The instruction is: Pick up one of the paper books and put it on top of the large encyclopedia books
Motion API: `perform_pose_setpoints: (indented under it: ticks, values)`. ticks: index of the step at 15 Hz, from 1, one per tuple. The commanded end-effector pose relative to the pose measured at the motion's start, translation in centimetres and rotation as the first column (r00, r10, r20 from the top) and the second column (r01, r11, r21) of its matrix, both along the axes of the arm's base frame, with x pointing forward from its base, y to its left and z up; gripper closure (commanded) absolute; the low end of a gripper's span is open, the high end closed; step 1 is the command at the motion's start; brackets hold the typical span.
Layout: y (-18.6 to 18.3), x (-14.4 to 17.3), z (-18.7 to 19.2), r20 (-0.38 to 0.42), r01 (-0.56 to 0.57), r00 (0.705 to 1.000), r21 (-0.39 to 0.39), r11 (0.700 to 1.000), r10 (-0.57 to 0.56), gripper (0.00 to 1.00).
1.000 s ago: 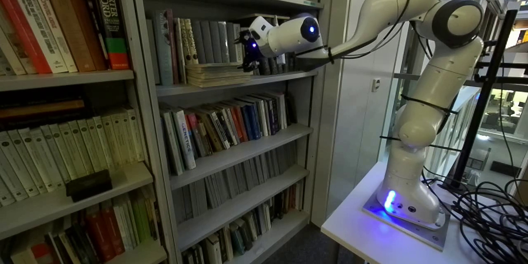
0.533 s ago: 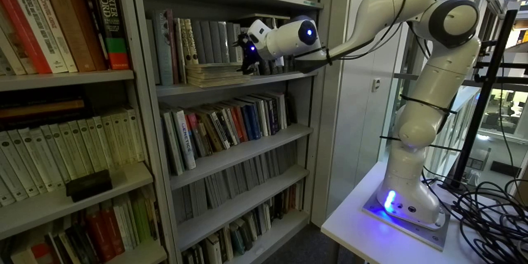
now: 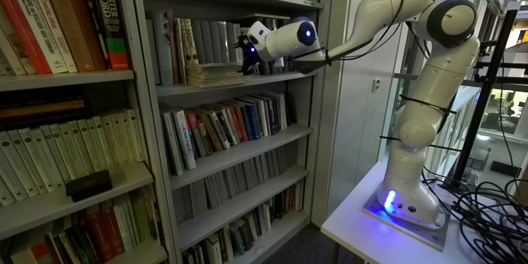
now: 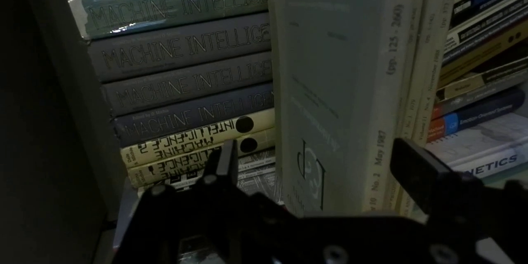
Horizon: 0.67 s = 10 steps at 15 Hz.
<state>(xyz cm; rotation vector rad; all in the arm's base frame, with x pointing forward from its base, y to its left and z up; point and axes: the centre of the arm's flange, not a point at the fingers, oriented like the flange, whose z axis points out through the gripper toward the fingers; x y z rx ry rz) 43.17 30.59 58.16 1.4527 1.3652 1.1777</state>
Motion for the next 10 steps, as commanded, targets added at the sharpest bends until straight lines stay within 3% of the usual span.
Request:
perform_pose_setpoints:
  ticks: [1,4,6,7,9,10]
  values:
    - [-0.43,0.98,0.55,0.036,0.0,0.999,0.001,1.0,0.0,0.0]
    - [-0.42,1.1,0.65,0.039,0.0,0.999,0.0,1.0,0.0,0.02]
    - [-0.39,1.13,0.77,0.043,-0.001,0.999,0.0,1.0,0.001,0.12]
    - [-0.39,1.14,0.83,0.046,-0.001,0.999,-0.001,1.0,0.001,0.31]
    - [-0.38,1.17,0.94,0.05,-0.002,0.999,-0.005,1.0,0.003,0.24]
    - [-0.37,1.19,0.95,0.052,-0.003,0.999,-0.007,1.0,0.003,0.27]
